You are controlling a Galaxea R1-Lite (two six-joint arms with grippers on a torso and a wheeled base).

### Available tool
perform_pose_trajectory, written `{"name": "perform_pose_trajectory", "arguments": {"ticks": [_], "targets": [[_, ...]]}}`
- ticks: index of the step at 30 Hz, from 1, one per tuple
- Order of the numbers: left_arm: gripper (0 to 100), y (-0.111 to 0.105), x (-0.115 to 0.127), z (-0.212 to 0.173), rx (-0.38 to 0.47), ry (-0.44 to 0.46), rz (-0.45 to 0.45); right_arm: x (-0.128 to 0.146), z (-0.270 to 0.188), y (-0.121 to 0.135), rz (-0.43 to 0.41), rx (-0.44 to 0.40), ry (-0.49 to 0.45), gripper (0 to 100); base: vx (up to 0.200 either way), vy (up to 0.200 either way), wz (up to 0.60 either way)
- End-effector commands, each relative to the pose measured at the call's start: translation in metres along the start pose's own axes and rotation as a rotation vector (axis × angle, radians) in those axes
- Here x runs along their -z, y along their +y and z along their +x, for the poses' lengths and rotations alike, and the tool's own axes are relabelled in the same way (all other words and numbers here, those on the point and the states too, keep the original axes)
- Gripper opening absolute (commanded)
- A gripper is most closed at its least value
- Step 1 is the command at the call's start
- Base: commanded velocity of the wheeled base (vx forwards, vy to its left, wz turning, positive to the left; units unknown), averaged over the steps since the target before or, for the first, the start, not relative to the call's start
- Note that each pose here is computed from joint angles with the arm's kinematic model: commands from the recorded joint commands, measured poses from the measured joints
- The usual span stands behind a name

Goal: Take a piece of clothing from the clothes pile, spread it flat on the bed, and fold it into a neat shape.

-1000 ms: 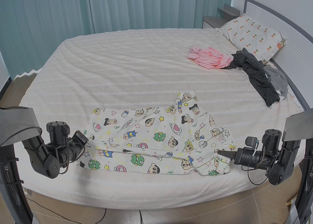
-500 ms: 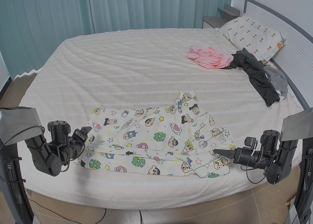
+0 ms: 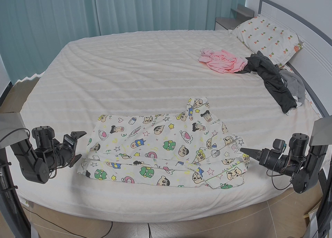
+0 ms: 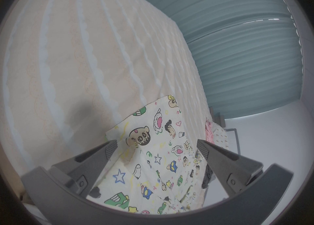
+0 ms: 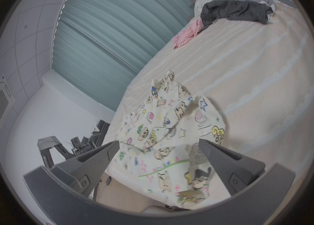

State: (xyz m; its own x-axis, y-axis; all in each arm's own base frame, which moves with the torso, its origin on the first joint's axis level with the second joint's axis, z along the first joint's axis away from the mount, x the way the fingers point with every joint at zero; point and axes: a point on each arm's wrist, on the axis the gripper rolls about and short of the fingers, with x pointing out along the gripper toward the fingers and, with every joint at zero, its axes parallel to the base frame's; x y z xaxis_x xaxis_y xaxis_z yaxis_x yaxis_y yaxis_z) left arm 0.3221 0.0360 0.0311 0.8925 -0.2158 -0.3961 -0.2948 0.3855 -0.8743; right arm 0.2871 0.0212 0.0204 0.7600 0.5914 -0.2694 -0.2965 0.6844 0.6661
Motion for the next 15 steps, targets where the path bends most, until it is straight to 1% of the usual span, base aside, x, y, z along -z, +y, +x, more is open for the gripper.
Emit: {"name": "perform_pose_trajectory", "arguments": {"ticks": [1,2,3,4,5,7,8,9,10,11,13,15], "targets": [[100,0.012,-0.007,-0.015,0.013,0.079,-0.069,-0.004,-0.034,0.051,-0.001,-0.082,-0.035,100,0.000,0.000,0.00],[100,0.014,-0.005,-0.016,0.017,0.102,-0.074,0.002,-0.035,0.055,0.002,-0.088,-0.009,100,0.000,0.000,0.00],[100,0.014,-0.005,-0.016,0.017,0.102,-0.074,0.002,-0.035,0.055,0.002,-0.088,-0.009,100,0.000,0.000,0.00],[100,0.016,-0.002,-0.018,0.027,0.139,-0.074,0.016,-0.034,0.062,0.017,-0.098,0.064,100,0.000,0.000,0.00],[100,0.015,-0.002,-0.019,0.034,0.149,-0.076,0.023,-0.031,0.066,0.022,-0.105,0.103,100,0.000,0.000,0.00],[100,0.016,-0.003,-0.019,0.037,0.146,-0.074,0.034,-0.026,0.070,0.038,-0.097,0.169,100,0.000,0.000,0.00],[100,0.016,-0.003,-0.019,0.037,0.146,-0.074,0.034,-0.026,0.070,0.038,-0.097,0.169,100,0.000,0.000,0.00],[100,0.017,-0.003,-0.019,0.041,0.143,-0.070,0.048,-0.020,0.073,0.052,-0.050,0.232,100,0.000,0.000,0.00],[100,0.016,-0.003,-0.019,0.042,0.142,-0.068,0.052,-0.018,0.074,0.052,-0.039,0.245,100,0.000,0.000,0.00],[100,0.016,-0.002,-0.019,0.041,0.141,-0.064,0.059,-0.013,0.075,0.054,-0.009,0.273,100,0.000,0.000,0.00],[100,0.016,-0.003,-0.019,0.042,0.140,-0.063,0.067,-0.009,0.074,0.055,0.008,0.296,100,0.000,0.000,0.00],[100,0.016,-0.002,-0.018,0.042,0.140,-0.061,0.084,0.003,0.068,0.055,0.073,0.336,100,0.000,0.000,0.00]]}}
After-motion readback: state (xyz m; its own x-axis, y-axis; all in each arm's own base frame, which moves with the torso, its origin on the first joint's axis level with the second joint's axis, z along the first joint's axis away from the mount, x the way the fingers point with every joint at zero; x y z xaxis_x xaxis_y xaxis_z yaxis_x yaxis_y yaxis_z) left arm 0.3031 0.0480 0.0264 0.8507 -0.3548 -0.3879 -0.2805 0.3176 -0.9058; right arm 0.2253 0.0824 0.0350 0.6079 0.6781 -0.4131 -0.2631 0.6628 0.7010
